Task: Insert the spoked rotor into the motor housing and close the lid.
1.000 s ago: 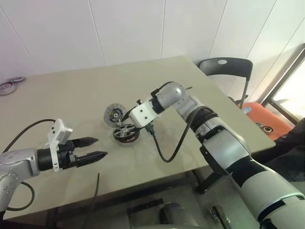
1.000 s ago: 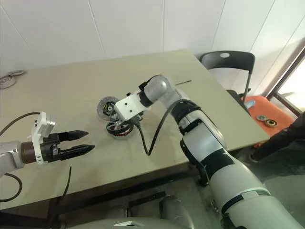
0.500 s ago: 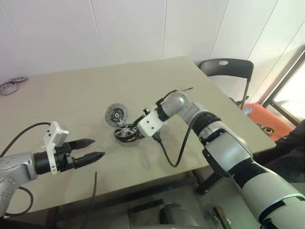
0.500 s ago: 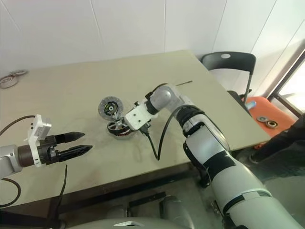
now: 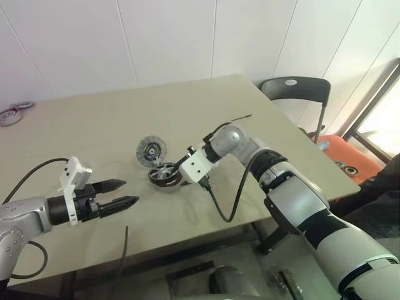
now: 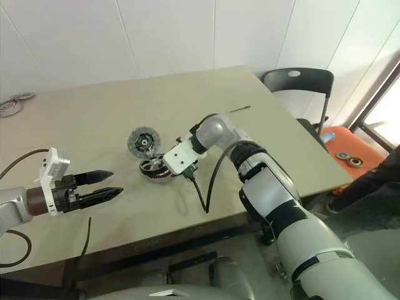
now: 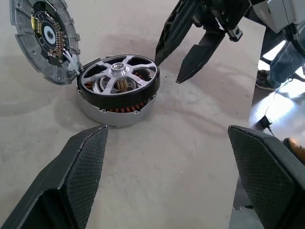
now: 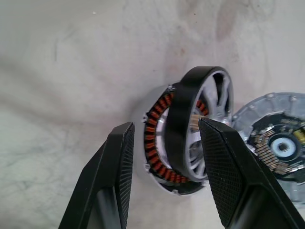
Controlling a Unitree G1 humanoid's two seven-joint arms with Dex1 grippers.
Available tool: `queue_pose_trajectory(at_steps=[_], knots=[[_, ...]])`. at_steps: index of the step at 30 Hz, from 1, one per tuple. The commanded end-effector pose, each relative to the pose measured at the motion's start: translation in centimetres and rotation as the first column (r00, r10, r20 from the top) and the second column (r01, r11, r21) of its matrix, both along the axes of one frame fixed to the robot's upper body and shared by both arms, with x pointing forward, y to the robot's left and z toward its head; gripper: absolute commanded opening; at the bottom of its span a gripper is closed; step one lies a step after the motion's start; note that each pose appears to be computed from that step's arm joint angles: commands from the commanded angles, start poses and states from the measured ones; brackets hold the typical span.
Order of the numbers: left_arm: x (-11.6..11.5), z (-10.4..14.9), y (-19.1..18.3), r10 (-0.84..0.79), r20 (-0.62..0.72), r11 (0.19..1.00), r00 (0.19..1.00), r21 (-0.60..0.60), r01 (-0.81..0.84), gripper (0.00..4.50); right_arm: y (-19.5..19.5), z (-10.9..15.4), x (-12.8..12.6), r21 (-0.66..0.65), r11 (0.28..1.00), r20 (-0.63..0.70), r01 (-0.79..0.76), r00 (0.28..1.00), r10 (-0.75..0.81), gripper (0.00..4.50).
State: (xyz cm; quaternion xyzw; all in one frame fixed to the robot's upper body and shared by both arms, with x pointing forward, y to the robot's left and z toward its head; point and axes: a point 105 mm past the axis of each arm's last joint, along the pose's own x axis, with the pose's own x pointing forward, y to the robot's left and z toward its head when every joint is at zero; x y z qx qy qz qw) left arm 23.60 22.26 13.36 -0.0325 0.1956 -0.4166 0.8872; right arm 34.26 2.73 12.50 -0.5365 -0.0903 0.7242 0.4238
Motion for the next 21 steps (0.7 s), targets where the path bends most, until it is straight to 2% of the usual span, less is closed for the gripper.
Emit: queue_pose_trajectory(at_steps=[1,10,21], knots=[[0.0,0.4,-0.2,-0.006,0.026,1.000,1.000,0.004,0.006,4.30,0.8,1.3,-0.3,-0.013,0.998,0.059,-0.063,0.996,0.063,2.26],[-0.2,0.1,-0.7,0.006,0.028,1.000,1.000,-0.011,-0.006,4.30,2.0,0.5,-0.9,-0.055,0.994,0.059,-0.093,0.994,0.096,2.26],[-0.7,-0.2,-0.6,0.020,0.022,1.000,1.000,-0.018,-0.019,4.30,3.1,2.7,-0.3,-0.031,0.997,0.087,-0.065,0.994,0.068,2.26]])
